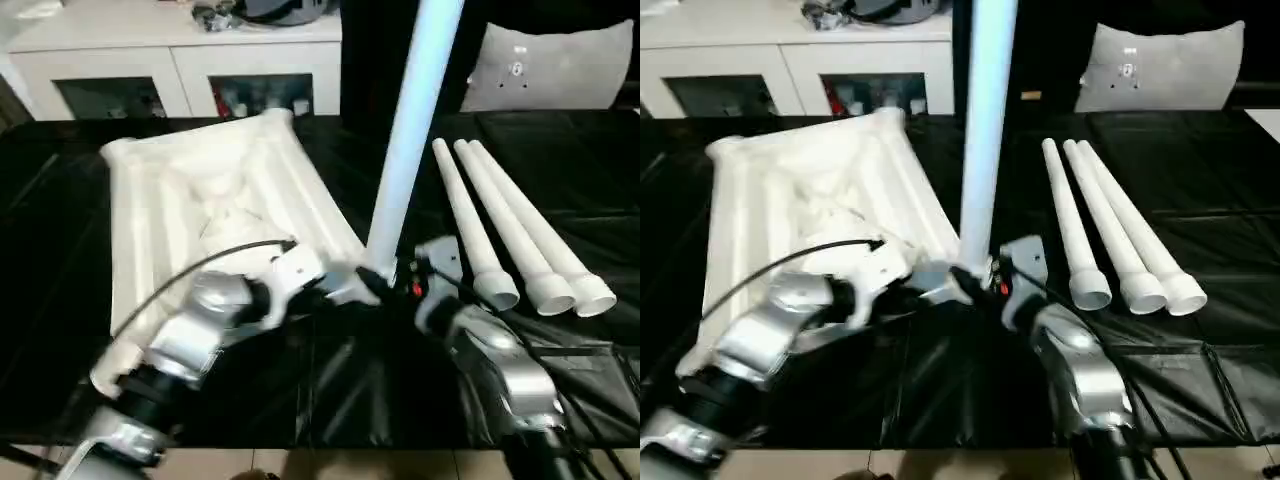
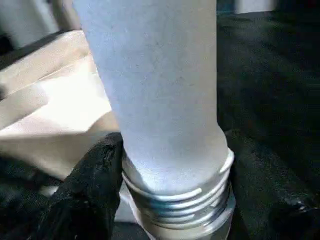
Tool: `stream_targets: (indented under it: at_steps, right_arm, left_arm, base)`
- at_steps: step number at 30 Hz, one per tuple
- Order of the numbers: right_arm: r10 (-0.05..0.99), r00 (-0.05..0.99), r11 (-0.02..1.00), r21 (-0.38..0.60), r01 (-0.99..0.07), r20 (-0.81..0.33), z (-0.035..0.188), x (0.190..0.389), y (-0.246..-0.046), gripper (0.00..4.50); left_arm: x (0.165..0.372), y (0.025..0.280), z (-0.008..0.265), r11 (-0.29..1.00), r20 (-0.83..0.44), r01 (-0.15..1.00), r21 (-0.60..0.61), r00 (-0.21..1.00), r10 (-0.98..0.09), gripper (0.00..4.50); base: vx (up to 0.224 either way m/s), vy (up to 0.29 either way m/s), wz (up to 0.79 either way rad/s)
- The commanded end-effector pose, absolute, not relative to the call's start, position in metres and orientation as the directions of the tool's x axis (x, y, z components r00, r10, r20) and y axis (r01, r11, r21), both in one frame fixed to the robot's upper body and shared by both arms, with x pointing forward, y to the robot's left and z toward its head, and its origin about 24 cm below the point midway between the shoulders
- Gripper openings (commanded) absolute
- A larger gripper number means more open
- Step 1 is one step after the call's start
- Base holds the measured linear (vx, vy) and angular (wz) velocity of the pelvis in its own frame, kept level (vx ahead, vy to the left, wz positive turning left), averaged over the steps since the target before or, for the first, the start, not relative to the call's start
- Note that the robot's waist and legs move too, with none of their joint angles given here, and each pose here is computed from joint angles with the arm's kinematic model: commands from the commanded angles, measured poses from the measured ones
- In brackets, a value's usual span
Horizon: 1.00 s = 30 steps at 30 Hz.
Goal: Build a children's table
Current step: Insert table leg to table base
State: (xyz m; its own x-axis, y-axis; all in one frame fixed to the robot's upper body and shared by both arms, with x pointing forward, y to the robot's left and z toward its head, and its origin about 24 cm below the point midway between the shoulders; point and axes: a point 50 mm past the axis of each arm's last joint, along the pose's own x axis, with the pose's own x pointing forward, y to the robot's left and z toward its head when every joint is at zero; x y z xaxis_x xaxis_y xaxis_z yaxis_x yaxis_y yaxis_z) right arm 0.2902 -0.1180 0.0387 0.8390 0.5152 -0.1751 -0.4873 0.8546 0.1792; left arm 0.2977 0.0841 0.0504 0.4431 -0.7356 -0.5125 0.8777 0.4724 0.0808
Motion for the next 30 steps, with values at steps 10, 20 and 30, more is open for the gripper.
stream_targets:
  at_steps: [10,20,30]
  right_arm:
    - [0.472,0.860,0.875,0.227,-0.429,-0.194,0.023,0.281,-0.103,3.72]
    - [0.601,0.796,0.797,0.125,-0.591,-0.067,0.049,0.268,-0.142,4.44]
    - [0.826,0.541,0.553,0.044,-0.832,-0.158,0.058,0.252,-0.164,4.44]
  left_arm:
    - [0.287,0.060,0.058,0.413,-0.481,0.899,0.144,0.429,-0.765,0.00]
    - [0.284,0.100,0.048,0.247,-0.540,0.956,0.161,0.295,-0.788,0.00]
    - [0.279,0.122,0.045,0.013,-0.610,0.995,0.100,0.071,-0.789,0.00]
  base:
    - [0.015,-0.002,0.00]
    - [0.000,0.000,0.00]
    - [0.000,0.000,0.00]
